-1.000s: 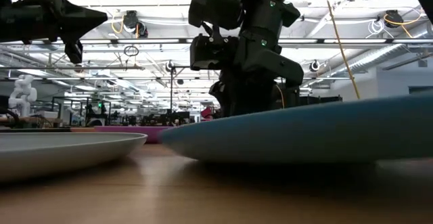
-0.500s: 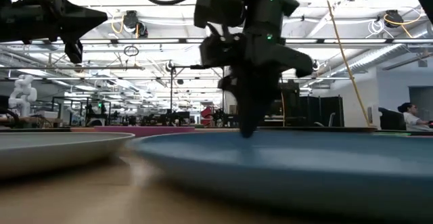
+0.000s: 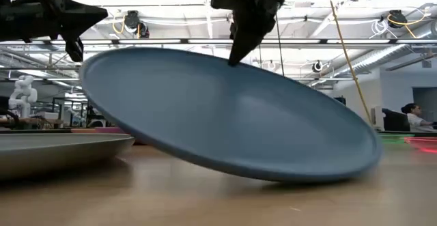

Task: Stack plastic plates
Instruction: Stack the blue plate on the bottom gray plate, then stack the black plate on the blue plate

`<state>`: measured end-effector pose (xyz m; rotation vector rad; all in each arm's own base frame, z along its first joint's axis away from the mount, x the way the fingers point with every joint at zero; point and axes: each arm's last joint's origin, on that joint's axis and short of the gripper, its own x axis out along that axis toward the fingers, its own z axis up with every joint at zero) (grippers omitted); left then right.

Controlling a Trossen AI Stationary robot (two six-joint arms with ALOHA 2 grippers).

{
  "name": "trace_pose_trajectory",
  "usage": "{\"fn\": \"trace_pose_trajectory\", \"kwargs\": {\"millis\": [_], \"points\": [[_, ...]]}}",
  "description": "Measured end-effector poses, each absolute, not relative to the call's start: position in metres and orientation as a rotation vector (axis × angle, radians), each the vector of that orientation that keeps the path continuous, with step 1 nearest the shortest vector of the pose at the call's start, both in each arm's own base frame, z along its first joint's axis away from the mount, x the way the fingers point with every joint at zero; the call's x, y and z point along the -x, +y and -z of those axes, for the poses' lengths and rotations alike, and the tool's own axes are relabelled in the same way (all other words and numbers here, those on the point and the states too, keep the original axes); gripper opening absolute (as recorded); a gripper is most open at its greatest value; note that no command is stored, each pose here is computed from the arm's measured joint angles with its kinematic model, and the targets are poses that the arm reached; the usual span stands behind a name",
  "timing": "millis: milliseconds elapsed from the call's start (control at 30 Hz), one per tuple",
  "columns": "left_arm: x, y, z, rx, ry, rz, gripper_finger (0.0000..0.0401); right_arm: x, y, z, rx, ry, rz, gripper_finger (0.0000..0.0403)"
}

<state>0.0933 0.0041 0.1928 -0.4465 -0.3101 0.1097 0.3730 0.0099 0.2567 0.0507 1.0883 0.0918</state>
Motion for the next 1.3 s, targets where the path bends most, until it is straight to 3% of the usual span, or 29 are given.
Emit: {"fn": "trace_pose_trajectory", "kwargs": {"millis": [200, 500, 933, 1300], "points": [[-0.093, 0.004, -0.194, 0.450, -0.327, -0.106, 0.0024, -0.381, -0.007, -0.260, -0.242, 1.006, -0.067, 0.0001], [-0.093, 0.004, -0.195, 0.450, -0.331, -0.105, 0.0024, -0.417, -0.014, -0.230, -0.498, 0.888, 0.046, 0.0000], [-0.093, 0.004, -0.195, 0.448, -0.336, -0.104, 0.0024, -0.452, -0.003, -0.186, -0.596, 0.762, 0.074, 0.0026], [-0.093, 0.004, -0.195, 0.448, -0.333, -0.104, 0.0024, -0.455, 0.029, -0.195, -0.545, 0.697, -0.029, 0.0108]]}}
